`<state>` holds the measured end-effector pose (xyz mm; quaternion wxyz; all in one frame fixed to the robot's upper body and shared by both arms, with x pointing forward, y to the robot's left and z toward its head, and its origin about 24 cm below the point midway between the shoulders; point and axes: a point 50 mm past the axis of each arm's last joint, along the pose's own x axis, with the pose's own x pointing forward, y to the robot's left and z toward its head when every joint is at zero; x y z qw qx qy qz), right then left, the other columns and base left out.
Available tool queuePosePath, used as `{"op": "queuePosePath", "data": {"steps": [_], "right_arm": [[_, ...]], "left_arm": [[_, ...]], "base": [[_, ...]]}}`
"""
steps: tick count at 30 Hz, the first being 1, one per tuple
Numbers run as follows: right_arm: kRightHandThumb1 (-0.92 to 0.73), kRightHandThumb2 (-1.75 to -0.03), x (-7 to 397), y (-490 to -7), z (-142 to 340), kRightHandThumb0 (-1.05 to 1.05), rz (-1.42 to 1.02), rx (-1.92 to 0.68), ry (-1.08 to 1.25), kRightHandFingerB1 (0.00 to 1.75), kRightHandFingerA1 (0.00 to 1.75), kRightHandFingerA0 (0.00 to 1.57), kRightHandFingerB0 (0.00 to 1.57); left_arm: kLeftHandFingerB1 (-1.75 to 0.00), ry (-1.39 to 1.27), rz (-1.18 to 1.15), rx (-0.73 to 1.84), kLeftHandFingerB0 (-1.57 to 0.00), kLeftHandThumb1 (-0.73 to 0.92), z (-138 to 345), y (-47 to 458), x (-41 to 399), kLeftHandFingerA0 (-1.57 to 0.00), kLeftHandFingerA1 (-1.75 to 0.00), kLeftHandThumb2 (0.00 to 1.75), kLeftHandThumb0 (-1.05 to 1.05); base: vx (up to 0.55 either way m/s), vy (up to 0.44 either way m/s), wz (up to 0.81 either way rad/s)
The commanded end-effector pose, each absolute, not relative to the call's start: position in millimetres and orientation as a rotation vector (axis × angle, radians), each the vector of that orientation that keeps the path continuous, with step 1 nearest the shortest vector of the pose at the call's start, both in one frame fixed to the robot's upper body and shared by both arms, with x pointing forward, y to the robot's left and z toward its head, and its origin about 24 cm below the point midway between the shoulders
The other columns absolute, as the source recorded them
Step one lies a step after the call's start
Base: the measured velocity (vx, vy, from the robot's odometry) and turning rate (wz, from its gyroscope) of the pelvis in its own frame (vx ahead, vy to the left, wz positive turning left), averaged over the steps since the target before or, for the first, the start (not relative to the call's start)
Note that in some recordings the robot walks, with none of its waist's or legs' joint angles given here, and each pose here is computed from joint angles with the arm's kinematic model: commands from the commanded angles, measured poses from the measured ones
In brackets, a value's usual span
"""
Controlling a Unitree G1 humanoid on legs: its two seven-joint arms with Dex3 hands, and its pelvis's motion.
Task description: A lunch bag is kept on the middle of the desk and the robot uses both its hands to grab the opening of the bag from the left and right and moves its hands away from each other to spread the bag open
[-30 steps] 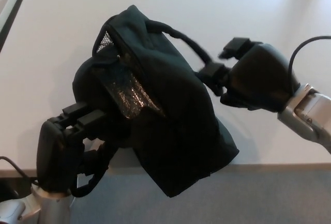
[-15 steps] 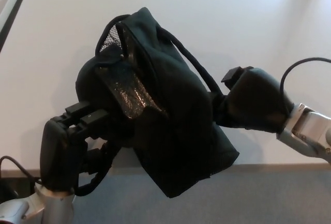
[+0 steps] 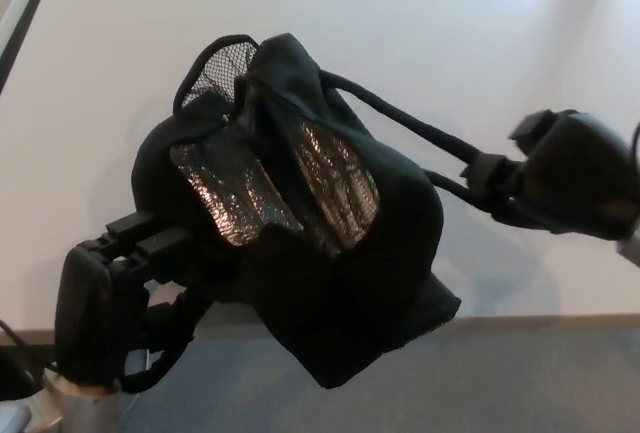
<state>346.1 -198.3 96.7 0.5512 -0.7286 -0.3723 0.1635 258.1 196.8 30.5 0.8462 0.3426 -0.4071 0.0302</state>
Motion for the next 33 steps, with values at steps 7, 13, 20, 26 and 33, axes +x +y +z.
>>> {"op": "queuePosePath", "data": {"steps": [7,13,20,26,33], "right_arm": [[-0.76,-0.69,308,-284,76,-0.48,0.273,-1.68,-0.618,1.3,1.6,0.95,0.92],[-0.77,-0.68,284,-311,58,-0.46,0.18,-1.646,-0.476,1.3,1.6,0.9,0.88],[-0.76,-0.69,268,-316,37,-0.44,0.153,-1.602,-0.391,1.38,1.63,0.88,0.87],[-0.75,-0.69,271,-315,40,-0.46,0.144,-1.593,-0.393,1.35,1.6,0.91,0.88],[-0.59,-0.99,275,-317,45,-0.44,0.116,-1.589,-0.375,1.13,1.32,1.14,0.93]], "left_arm": [[-0.89,-0.769,0.058,0.831,-1.01,0.51,20,231,241,-1.07,-1.15,0.91,-0.06],[-0.85,-0.758,0.076,0.845,-1.02,0.51,21,238,240,-1.06,-1.24,0.93,-0.06],[-0.87,-0.758,0.065,0.853,-1.02,0.49,21,239,239,-1.04,-1.3,0.95,-0.08],[-0.89,-0.75,0.062,0.851,-1.0,0.46,20,239,238,-1.08,-1.15,1.03,-0.08],[-0.9,-0.756,0.054,0.851,-1.0,0.48,22,241,237,-1.07,-1.18,1.02,-0.09]], "base": [[0.0,0.0,0.0],[0.0,0.0,0.0],[0.0,0.0,0.0],[0.0,0.0,0.0],[0.0,0.0,0.0]]}}
